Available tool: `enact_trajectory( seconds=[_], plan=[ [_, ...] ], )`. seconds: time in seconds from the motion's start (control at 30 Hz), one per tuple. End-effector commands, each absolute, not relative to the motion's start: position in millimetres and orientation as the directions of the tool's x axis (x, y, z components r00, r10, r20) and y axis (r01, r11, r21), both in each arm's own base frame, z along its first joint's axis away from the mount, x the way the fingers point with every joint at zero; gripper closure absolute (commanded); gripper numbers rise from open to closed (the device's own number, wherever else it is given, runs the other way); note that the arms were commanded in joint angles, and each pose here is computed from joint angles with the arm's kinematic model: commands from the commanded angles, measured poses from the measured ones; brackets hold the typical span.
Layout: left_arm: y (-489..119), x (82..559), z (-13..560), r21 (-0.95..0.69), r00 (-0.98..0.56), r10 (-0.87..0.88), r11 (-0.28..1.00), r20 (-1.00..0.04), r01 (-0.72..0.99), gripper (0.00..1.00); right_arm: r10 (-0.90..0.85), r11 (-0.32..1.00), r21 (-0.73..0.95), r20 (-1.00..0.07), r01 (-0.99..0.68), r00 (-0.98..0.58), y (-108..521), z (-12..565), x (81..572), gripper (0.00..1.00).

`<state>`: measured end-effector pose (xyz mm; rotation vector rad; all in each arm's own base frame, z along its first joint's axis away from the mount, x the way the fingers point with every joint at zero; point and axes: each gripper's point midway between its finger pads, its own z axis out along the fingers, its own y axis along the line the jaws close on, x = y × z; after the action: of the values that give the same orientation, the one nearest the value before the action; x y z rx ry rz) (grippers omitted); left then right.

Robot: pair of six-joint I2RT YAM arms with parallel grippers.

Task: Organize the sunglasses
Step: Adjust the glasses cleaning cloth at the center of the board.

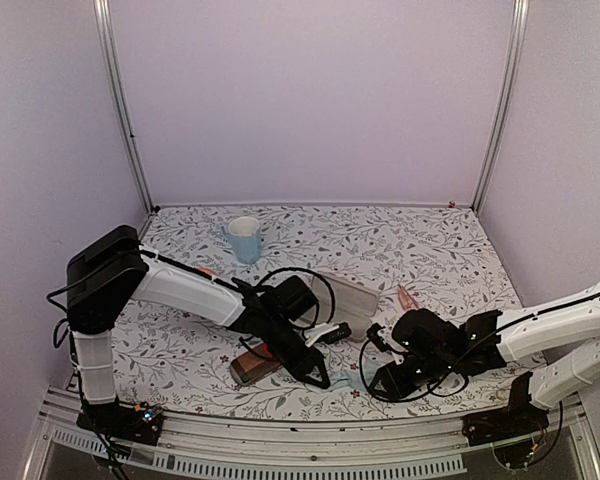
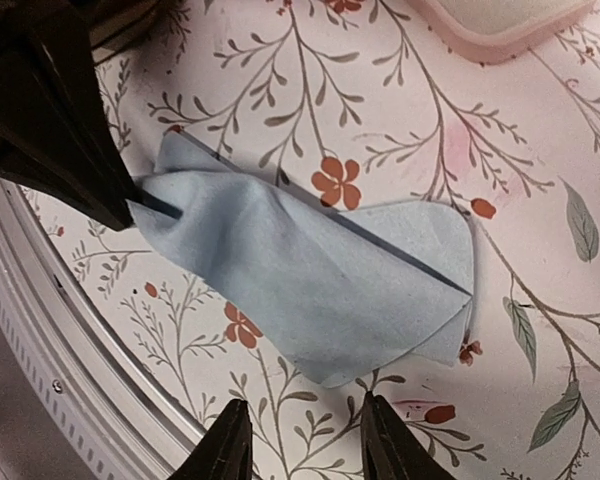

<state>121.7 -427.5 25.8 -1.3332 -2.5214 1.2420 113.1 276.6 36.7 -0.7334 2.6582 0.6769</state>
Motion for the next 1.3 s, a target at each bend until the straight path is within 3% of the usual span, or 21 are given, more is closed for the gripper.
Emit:
enact_trajectory(
  seconds=[0.0, 0.43, 0.93, 1.2, 1.27],
  plan=[
    [-435.1, 130.7, 34.1, -0.664, -0.637, 0.687, 0.298, -0.35, 0.686, 1.0, -0.412, 0.795, 0.294, -0.38, -0.53, -0.828, 271.7, 25.2, 114.3, 0.63],
    [-433.2, 130.2, 36.4, -0.664, -0.634, 0.685, 0.291, -0.358, 0.689, 1.0, -0.465, 0.8, 0.227, -0.352, -0.556, -0.812, 281.8, 11.8, 114.4, 0.66],
    [-428.3, 129.5, 32.3, -0.665, -0.64, 0.685, 0.3, -0.348, 0.684, 1.0, -0.474, 0.835, 0.119, -0.338, -0.537, -0.813, 280.3, 4.6, 116.5, 0.8],
    [-428.1, 131.0, 32.0, -0.662, -0.641, 0.683, 0.304, -0.35, 0.685, 1.0, -0.451, 0.835, 0.145, -0.375, -0.531, -0.81, 283.8, 17.6, 119.1, 0.99],
    [-430.9, 133.5, 49.8, -0.654, -0.631, 0.671, 0.281, -0.39, 0.702, 1.0, -0.444, 0.828, 0.163, -0.395, -0.537, -0.804, 287.0, 25.5, 119.9, 1.0]
  ],
)
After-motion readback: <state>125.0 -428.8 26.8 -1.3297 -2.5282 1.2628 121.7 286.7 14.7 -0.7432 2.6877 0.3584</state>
